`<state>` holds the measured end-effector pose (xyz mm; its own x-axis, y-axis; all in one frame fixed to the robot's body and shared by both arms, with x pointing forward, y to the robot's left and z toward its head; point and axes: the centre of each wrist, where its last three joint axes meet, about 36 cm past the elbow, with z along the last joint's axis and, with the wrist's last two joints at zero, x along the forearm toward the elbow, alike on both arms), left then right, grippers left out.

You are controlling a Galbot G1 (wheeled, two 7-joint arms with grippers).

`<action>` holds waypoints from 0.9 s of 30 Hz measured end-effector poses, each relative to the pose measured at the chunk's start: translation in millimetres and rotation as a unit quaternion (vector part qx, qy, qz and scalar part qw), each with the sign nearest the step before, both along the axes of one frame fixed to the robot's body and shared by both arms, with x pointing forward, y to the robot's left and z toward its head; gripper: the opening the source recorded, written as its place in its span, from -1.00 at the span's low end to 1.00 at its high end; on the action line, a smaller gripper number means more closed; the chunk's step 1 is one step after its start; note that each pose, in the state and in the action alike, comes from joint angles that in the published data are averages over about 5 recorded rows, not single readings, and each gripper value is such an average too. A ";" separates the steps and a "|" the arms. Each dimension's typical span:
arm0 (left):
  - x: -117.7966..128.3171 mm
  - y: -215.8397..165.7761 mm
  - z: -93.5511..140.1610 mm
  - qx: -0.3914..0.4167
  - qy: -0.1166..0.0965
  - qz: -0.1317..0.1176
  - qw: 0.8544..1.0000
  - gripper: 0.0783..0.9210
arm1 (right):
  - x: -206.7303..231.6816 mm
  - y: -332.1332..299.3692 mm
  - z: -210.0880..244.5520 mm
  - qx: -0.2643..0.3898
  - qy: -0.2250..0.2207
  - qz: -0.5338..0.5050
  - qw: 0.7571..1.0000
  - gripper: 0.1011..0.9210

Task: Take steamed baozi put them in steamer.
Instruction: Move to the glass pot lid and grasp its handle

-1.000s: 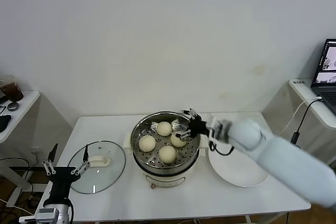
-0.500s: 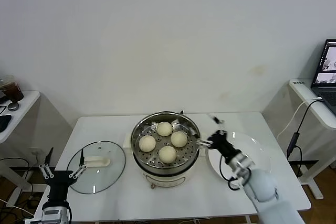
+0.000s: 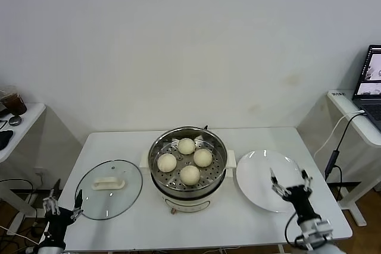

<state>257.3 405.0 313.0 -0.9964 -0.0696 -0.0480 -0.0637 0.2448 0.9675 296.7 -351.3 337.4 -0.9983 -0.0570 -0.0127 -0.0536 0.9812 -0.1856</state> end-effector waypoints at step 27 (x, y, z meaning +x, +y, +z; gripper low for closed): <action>94.4 33.4 -50.6 0.201 0.065 -0.118 0.970 0.77 | -61.0 9.3 -31.6 0.024 0.081 -0.049 0.995 0.76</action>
<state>351.7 438.3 262.4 -0.9817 0.1598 0.1040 0.0779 -0.1613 0.9838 235.7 -342.1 305.8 -0.9881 0.0369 0.1491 0.0168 0.9908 -0.1340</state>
